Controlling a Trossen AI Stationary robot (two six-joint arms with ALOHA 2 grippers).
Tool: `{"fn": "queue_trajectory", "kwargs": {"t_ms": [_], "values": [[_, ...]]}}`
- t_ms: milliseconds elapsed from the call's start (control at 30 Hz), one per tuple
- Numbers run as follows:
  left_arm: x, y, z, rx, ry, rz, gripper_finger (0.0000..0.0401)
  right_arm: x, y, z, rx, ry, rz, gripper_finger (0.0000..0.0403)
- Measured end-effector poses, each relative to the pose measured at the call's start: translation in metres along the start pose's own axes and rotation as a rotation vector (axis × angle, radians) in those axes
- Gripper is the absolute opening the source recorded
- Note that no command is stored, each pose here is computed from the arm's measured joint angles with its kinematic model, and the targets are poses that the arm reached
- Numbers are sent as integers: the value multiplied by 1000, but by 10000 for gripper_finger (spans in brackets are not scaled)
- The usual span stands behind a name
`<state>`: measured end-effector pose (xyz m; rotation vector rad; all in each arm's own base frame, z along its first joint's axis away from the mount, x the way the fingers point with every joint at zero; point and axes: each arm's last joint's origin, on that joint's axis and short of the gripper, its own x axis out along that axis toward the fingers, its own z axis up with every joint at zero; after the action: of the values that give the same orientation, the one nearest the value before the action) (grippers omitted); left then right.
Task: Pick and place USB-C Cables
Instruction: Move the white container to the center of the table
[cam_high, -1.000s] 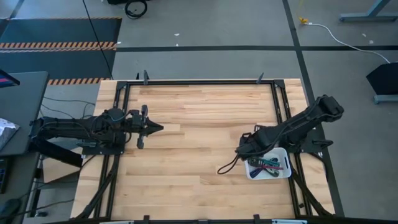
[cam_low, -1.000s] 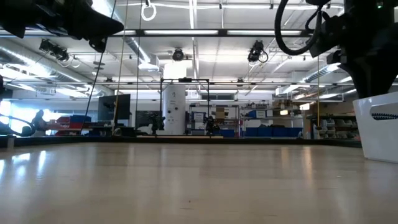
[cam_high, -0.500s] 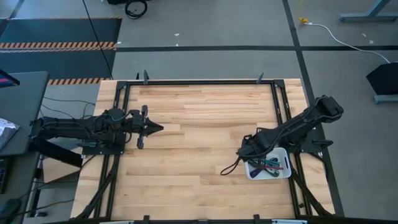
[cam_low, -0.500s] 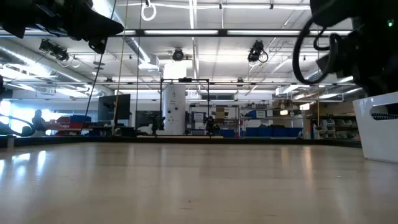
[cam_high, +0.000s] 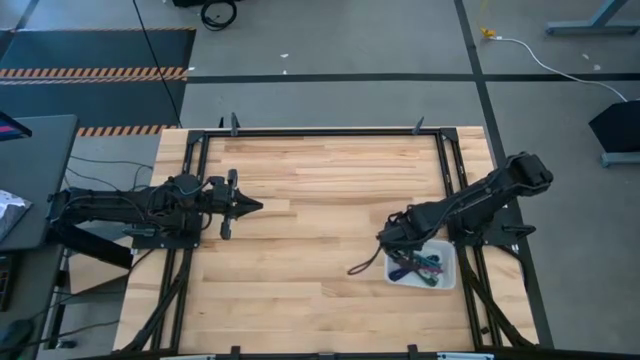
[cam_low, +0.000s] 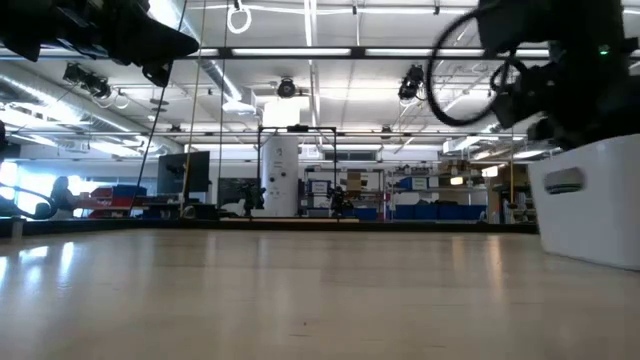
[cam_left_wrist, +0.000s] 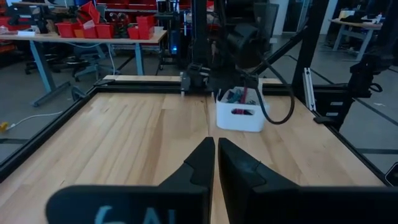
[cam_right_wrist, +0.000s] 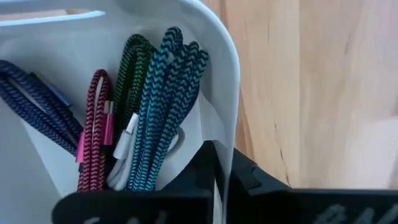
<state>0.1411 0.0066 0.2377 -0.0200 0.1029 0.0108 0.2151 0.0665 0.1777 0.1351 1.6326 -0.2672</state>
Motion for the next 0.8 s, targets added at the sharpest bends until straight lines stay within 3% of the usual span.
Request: {"fn": "queue_trajectory", "kwargs": {"t_ms": [200,400,800], "values": [[0,0,0,0,-1,0,27,-1,-9,25,42,-163,62,6],[0,0,0,0,-3,0,27,-2,-19,65,-9,-321,80,4],[0,0,0,-25,-3,-2,27,-15,-25,181,-171,-404,22,3]]}}
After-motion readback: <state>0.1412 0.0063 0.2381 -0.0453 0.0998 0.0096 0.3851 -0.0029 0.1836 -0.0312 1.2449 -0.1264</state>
